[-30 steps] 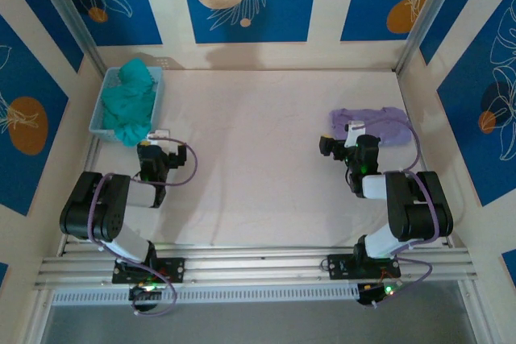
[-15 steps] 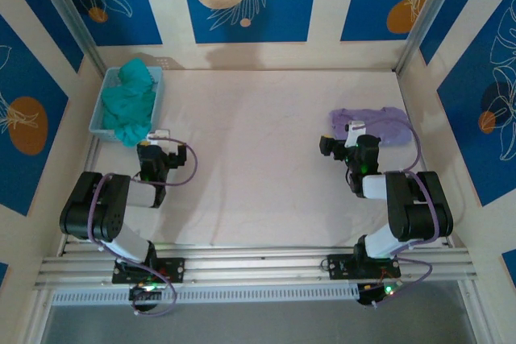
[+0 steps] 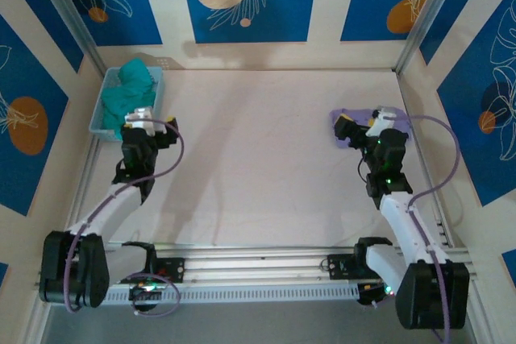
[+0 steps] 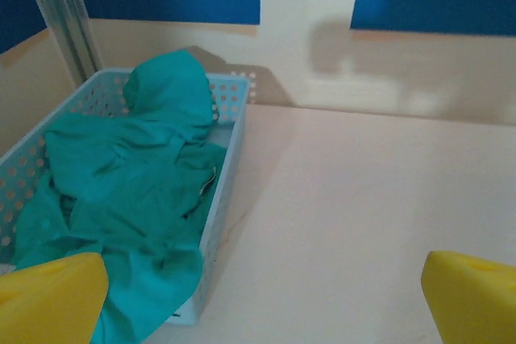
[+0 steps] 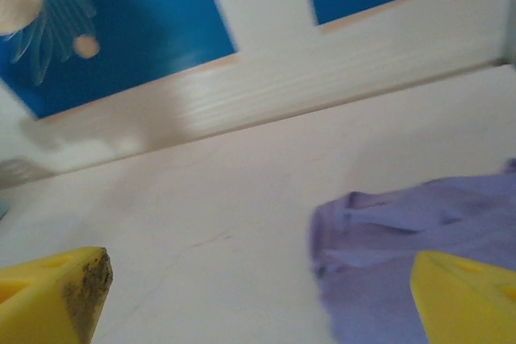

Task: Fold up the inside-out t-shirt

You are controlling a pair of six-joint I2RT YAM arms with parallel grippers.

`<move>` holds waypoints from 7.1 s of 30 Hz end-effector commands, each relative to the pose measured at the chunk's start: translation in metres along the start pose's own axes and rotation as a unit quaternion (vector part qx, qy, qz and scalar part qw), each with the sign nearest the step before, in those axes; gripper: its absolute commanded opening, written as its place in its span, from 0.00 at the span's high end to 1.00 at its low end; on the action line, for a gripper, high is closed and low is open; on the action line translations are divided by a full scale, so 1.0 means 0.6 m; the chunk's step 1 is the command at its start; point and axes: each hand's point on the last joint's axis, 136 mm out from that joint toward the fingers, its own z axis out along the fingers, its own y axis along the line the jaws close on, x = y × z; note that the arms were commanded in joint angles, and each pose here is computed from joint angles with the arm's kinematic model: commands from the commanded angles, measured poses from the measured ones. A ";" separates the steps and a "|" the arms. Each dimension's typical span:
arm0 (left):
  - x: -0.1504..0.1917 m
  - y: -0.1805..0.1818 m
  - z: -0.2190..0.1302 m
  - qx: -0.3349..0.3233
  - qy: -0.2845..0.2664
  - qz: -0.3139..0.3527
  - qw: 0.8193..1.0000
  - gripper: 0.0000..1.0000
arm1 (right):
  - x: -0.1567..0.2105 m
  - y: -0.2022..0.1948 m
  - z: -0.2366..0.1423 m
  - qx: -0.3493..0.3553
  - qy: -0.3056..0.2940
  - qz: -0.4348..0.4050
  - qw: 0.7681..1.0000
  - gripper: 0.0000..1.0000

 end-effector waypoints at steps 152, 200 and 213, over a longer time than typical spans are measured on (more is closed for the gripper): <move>0.079 -0.275 -0.029 0.303 0.200 -0.194 0.911 1.00 | 0.103 0.343 0.022 -0.261 0.257 -0.038 0.930 1.00; 0.118 -0.258 -0.071 0.286 0.263 -0.146 0.910 1.00 | 0.373 0.456 -0.003 -0.339 0.394 -0.082 0.850 0.36; 0.119 -0.254 -0.070 0.280 0.259 -0.148 0.912 1.00 | 0.403 0.489 0.079 -0.348 0.395 0.009 0.850 0.75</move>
